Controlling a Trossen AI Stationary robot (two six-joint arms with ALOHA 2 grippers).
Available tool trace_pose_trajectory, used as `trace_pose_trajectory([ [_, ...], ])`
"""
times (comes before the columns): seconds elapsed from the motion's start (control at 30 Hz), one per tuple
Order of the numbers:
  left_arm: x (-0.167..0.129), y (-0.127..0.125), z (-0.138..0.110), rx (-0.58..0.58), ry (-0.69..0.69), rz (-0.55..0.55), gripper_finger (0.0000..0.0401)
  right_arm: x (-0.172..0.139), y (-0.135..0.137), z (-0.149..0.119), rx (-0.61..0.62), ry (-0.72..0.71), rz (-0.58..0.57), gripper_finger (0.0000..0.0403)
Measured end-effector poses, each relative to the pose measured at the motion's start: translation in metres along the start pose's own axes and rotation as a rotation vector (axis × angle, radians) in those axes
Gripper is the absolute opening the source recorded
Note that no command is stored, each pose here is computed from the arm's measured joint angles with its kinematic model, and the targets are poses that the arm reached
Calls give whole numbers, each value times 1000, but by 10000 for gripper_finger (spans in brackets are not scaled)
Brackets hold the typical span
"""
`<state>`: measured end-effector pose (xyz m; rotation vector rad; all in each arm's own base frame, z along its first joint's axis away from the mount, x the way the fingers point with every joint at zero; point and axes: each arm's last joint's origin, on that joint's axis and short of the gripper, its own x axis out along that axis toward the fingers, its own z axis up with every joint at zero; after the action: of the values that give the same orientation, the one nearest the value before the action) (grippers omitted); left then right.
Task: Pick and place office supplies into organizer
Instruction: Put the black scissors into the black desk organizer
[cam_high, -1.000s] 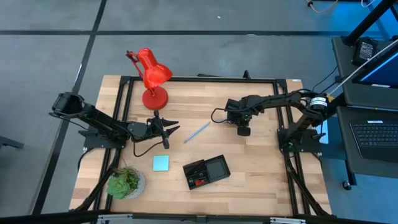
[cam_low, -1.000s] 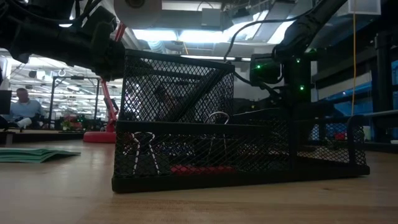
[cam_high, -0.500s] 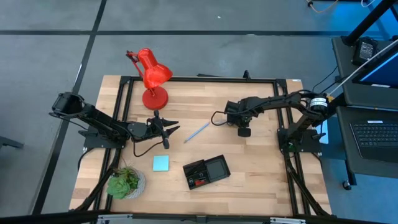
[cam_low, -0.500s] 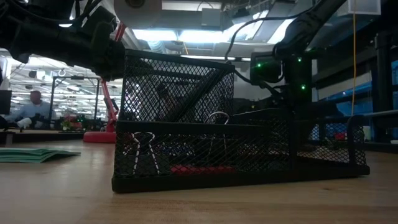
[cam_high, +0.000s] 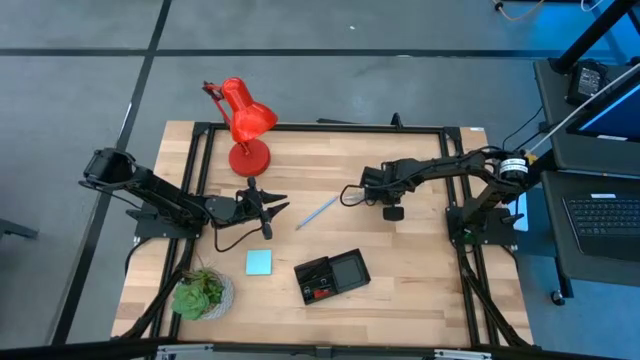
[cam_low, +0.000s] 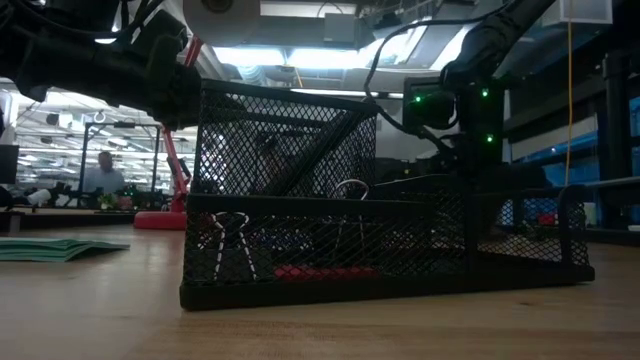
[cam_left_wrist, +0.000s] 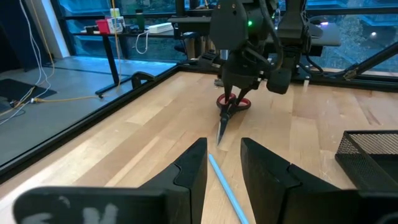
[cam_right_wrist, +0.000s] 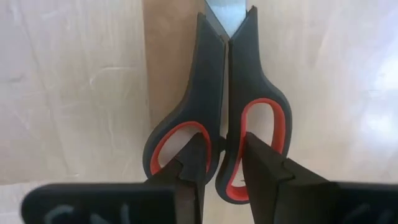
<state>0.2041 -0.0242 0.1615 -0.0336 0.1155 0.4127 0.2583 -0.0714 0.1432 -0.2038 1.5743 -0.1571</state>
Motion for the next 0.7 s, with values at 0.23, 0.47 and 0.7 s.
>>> trace_pose_trajectory([
  [0.23, 0, 0, 0, 0, 0, 0, 92, -26, 0, -4, -3, -93, -58, 78],
  [0.47, 0, 0, 0, 0, 0, -1, 92, -66, 9, -13, -28, -206, -259, 78],
  [0.7, 0, 0, 0, -179, 0, 0, 92, -88, 31, -15, -146, -236, -517, 78],
])
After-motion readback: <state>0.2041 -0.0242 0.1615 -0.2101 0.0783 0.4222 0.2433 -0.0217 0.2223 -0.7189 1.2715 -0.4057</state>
